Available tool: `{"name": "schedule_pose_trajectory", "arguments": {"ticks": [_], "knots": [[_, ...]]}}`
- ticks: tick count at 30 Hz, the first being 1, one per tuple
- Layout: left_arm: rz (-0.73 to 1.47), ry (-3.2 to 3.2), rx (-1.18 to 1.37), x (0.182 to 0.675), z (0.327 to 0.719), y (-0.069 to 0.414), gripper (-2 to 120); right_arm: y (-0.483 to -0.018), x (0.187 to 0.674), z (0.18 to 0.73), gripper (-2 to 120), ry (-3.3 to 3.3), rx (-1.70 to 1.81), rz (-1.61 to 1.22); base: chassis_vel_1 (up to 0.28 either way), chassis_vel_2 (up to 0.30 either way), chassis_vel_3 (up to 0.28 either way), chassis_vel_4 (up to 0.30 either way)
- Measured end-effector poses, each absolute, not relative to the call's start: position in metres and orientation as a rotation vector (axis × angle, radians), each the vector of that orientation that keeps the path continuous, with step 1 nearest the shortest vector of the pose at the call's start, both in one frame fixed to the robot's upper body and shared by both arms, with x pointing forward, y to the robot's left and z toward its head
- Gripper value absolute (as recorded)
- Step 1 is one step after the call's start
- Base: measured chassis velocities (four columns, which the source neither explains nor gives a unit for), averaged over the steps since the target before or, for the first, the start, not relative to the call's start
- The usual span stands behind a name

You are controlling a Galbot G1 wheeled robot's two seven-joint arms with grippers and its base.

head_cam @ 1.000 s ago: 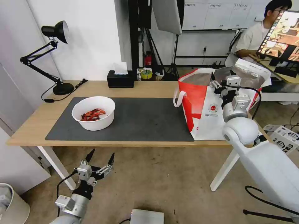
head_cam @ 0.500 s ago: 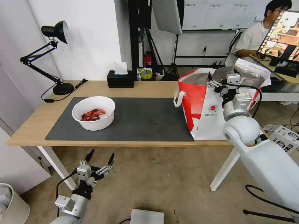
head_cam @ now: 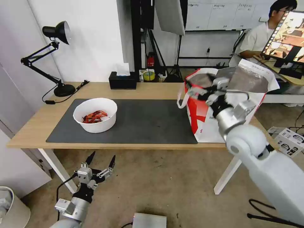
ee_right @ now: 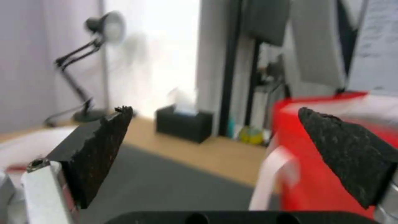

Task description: Pick up the trash from the table and place it into the takeout bag.

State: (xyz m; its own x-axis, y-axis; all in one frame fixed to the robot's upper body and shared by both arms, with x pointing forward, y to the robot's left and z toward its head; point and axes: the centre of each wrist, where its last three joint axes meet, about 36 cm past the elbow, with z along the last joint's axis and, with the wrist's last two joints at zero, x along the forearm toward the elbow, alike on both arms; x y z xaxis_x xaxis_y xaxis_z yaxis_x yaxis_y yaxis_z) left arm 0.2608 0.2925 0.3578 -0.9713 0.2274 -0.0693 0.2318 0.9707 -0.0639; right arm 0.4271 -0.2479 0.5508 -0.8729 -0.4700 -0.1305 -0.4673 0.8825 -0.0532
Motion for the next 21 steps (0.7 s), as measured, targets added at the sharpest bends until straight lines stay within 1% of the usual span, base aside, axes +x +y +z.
{"name": "schedule_pose_trajectory", "arguments": {"ticks": [5,8,10,12,13,17,19,21], "knots": [[-0.108,3.059,0.345,0.259,0.357,0.295,100,-0.242,0.408,0.535,100,2.948,-0.807,-0.024,0.0,0.0,0.0,0.0],[-0.111,3.058,0.343,0.258,0.357,0.294,100,-0.237,0.384,0.511,100,2.988,-0.842,-0.021,0.0,0.0,0.0,0.0],[-0.111,3.058,0.343,0.258,0.356,0.294,100,-0.236,0.378,0.505,100,2.998,-0.843,-0.023,0.0,0.0,0.0,0.0],[-0.11,3.06,0.34,0.258,0.355,0.296,100,-0.234,0.354,0.481,100,3.047,-0.843,-0.037,0.0,0.0,0.0,0.0],[-0.11,3.06,0.34,0.258,0.355,0.296,100,-0.234,0.354,0.481,100,3.047,-0.843,-0.037,0.0,0.0,0.0,0.0],[-0.11,3.06,0.345,0.258,0.353,0.297,100,-0.234,0.323,0.444,100,3.07,-0.81,-0.048,0.0,0.0,0.0,0.0],[-0.11,3.06,0.345,0.258,0.353,0.297,100,-0.234,0.32,0.44,100,3.07,-0.803,-0.055,0.0,0.0,0.0,0.0],[-0.11,3.059,0.344,0.258,0.353,0.297,100,-0.234,0.308,0.421,100,3.076,-0.778,-0.067,0.0,0.0,0.0,0.0]]}}
